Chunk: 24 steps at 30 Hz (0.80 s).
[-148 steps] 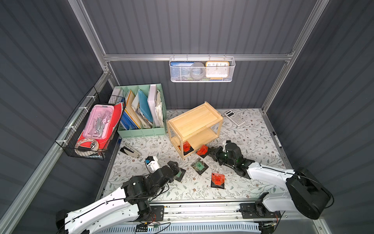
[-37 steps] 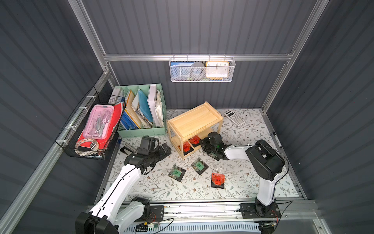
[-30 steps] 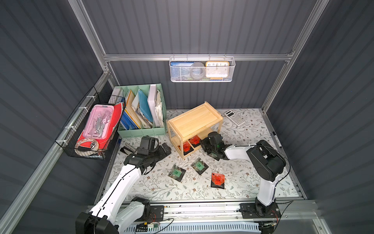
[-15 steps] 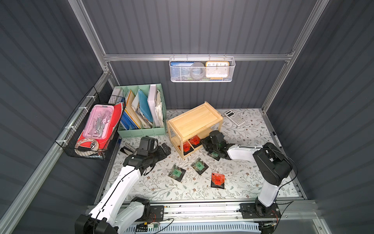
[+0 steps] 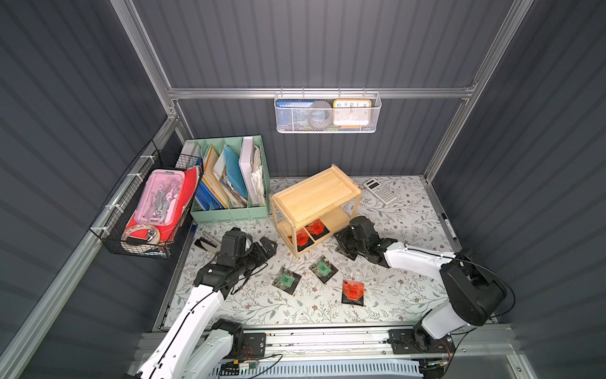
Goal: Place the tea bags on the shelf by color
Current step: Place the tea bag on the shelf, then adjust the tea bag at the center of the board.
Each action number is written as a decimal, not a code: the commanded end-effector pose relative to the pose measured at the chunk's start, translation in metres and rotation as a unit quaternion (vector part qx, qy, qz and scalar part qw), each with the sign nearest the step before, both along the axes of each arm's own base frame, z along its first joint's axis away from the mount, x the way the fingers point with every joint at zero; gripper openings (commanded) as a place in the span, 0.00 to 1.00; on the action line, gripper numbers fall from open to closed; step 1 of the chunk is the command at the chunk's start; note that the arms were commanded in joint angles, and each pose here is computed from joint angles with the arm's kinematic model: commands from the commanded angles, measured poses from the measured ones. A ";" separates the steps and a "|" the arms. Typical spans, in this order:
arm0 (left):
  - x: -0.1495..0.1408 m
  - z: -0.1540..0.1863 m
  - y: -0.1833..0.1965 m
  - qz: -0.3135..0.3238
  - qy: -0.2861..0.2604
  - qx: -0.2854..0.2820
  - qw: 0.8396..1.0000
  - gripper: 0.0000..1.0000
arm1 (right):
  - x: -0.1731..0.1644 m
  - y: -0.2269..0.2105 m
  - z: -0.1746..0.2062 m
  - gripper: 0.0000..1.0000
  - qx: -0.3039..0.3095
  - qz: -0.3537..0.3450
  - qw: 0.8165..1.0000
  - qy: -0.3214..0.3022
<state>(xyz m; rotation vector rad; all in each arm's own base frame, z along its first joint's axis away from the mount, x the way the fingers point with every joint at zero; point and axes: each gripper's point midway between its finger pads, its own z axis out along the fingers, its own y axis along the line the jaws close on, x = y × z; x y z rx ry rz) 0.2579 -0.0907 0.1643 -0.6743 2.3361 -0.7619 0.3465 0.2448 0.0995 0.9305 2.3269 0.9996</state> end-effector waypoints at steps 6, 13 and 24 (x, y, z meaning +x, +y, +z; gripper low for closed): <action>-0.020 0.003 -0.019 -0.005 -0.006 -0.074 0.997 1.00 | -0.057 -0.024 -0.007 0.35 -0.078 0.089 0.992 0.050; -0.024 0.005 -0.064 -0.058 -0.008 -0.065 0.996 1.00 | -0.103 -0.044 -0.016 0.36 -0.097 0.132 0.983 0.083; -0.033 0.002 -0.119 -0.094 -0.012 -0.062 0.994 1.00 | -0.173 -0.078 -0.032 0.36 -0.088 0.160 0.977 0.114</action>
